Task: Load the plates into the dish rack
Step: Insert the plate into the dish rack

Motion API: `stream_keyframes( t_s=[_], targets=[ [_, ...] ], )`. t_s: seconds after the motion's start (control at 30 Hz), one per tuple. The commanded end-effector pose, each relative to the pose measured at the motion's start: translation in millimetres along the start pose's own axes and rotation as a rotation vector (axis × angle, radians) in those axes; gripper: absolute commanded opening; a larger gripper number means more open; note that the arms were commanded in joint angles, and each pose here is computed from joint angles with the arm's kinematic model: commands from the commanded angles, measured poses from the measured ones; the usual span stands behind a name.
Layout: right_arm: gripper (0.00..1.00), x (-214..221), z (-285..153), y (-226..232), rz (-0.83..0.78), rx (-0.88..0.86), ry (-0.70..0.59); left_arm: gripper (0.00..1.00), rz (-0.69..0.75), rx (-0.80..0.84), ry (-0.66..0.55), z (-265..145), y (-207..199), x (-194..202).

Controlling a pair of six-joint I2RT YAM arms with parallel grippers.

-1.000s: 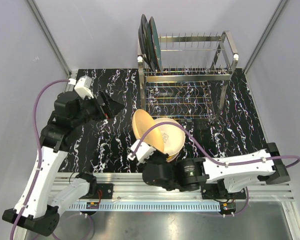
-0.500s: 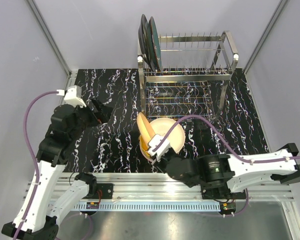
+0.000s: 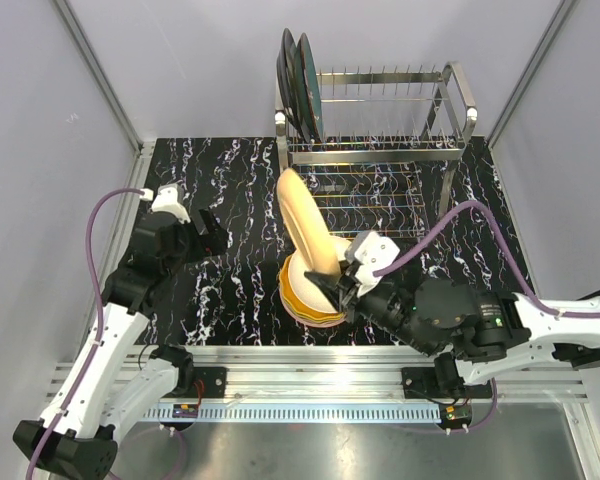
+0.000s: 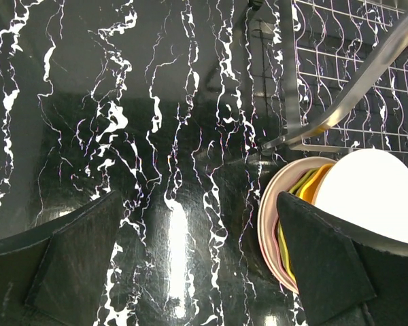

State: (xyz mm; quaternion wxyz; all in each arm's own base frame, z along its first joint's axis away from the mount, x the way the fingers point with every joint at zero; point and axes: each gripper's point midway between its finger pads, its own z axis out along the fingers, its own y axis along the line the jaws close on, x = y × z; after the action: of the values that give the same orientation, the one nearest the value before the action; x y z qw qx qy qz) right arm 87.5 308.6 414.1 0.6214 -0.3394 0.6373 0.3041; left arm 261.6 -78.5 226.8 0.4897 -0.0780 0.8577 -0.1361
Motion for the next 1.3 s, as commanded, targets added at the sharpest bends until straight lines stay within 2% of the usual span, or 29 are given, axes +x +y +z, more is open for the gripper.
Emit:
stream_keyframes(
  t_s=[0.0,0.13,0.27,0.37,0.43,0.47,0.57,0.73,0.83,1.0,1.13,1.27],
  targets=[
    [0.07,-70.8,-6.8,-31.7,-0.022,0.126,-0.183,0.99,0.015,0.005,-0.091,-0.4,-2.8,-24.3],
    [0.09,-121.2,-16.8,-53.0,-0.078,0.209,-0.294,0.99,0.018,0.007,-0.087,0.6,-2.1,-23.3],
    [0.11,-152.1,-22.7,-73.5,-0.123,0.33,-0.351,0.99,0.012,0.02,-0.066,3.6,-3.0,-19.6],
    [0.12,-157.8,-10.3,-95.9,-0.195,0.462,-0.302,0.99,0.0,0.03,-0.05,7.0,-3.3,-17.1],
    [0.12,-154.2,-1.6,-113.4,-0.198,0.486,-0.255,0.99,-0.003,0.052,-0.041,8.5,-6.6,-16.0],
    [0.12,-150.3,4.5,-133.0,-0.206,0.537,-0.234,0.99,-0.007,0.05,-0.035,10.0,-5.4,-15.4],
    [0.12,-157.5,3.6,-161.8,-0.185,0.569,-0.266,0.99,-0.019,0.041,-0.03,12.4,-1.2,-15.9],
    [0.12,-181.3,-9.2,-190.0,-0.093,0.546,-0.353,0.99,-0.031,0.071,-0.016,14.2,-3.6,-13.7],
    [0.14,-189.5,-1.2,-199.0,-0.078,0.518,-0.345,0.99,-0.042,0.086,-0.002,17.2,-3.9,-12.1],
    [0.15,-179.4,40.8,-215.0,-0.021,0.468,-0.268,0.99,-0.071,0.091,0.022,22.2,1.0,-11.1],
    [0.15,-179.9,56.7,-243.5,0.053,0.431,-0.276,0.99,-0.079,0.093,0.026,23.5,2.8,-9.8],
    [0.15,-177.9,73.1,-249.0,0.132,0.316,-0.275,0.99,-0.088,0.099,0.04,26.8,4.2,-8.1]
  ],
)
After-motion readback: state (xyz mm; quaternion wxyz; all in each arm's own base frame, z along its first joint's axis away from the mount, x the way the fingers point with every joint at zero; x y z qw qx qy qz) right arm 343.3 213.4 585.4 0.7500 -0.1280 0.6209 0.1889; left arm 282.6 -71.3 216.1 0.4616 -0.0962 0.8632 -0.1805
